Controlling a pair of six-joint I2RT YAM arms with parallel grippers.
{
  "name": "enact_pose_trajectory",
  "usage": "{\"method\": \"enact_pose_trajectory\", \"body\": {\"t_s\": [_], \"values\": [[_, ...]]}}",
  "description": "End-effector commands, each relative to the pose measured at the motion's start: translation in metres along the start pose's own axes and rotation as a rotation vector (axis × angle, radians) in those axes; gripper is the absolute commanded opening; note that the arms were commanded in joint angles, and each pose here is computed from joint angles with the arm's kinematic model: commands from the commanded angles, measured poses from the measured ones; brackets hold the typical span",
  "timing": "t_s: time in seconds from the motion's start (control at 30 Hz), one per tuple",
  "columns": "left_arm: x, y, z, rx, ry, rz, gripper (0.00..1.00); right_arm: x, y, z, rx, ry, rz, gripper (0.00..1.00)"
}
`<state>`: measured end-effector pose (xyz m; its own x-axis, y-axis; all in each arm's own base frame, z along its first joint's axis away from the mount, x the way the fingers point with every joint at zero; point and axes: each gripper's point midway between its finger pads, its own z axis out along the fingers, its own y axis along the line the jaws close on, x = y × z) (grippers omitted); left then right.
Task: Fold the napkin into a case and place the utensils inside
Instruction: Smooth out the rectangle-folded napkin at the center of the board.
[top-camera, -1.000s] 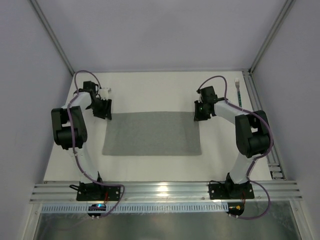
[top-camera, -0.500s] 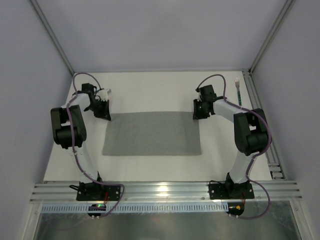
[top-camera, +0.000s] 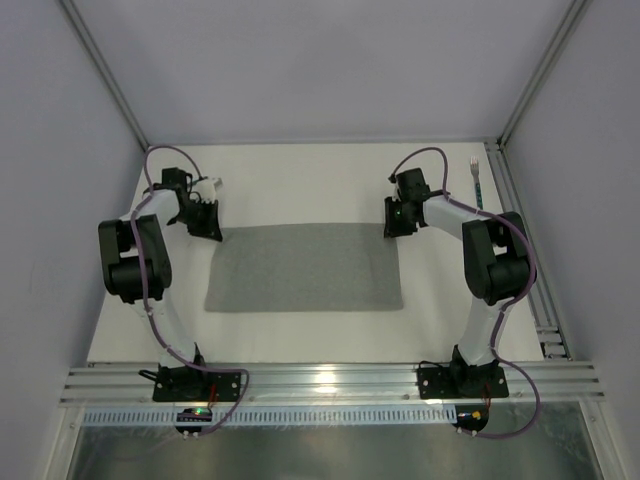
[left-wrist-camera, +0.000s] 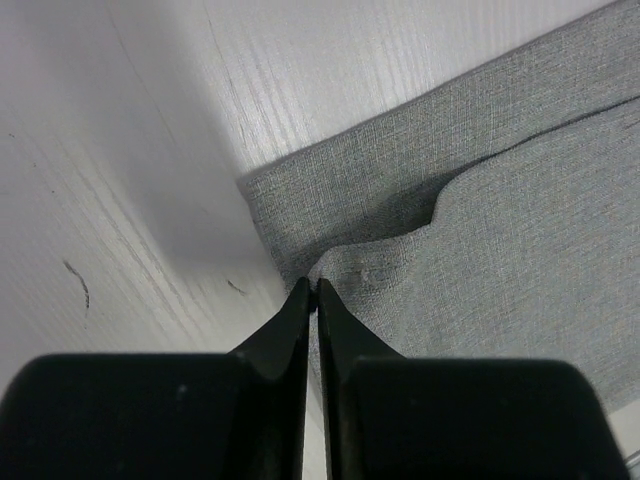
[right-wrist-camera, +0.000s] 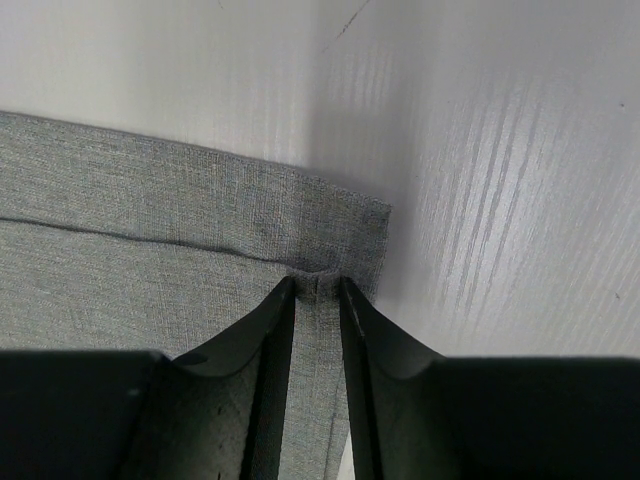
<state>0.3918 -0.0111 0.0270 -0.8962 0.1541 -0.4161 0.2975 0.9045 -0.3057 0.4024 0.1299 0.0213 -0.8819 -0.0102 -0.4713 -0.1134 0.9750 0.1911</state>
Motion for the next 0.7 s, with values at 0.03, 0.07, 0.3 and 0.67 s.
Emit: {"method": "enact_pose_trajectory", "body": {"t_s": [0.03, 0.07, 0.3, 0.67], "values": [[-0.017, -0.003, -0.017, -0.015, -0.068, 0.037, 0.07, -0.014, 0.004, -0.003, 0.004, -0.03, -0.027, 0.29], [-0.017, -0.003, -0.017, -0.016, -0.067, 0.038, 0.11, -0.014, 0.006, -0.003, 0.005, -0.028, -0.033, 0.29], [-0.018, 0.0, -0.017, -0.033, -0.075, 0.035, 0.14, -0.018, 0.009, -0.011, 0.018, -0.05, -0.056, 0.03], [-0.023, 0.0, -0.019, -0.044, -0.09, 0.026, 0.0, -0.039, 0.016, -0.04, 0.028, -0.134, -0.082, 0.03]]}}
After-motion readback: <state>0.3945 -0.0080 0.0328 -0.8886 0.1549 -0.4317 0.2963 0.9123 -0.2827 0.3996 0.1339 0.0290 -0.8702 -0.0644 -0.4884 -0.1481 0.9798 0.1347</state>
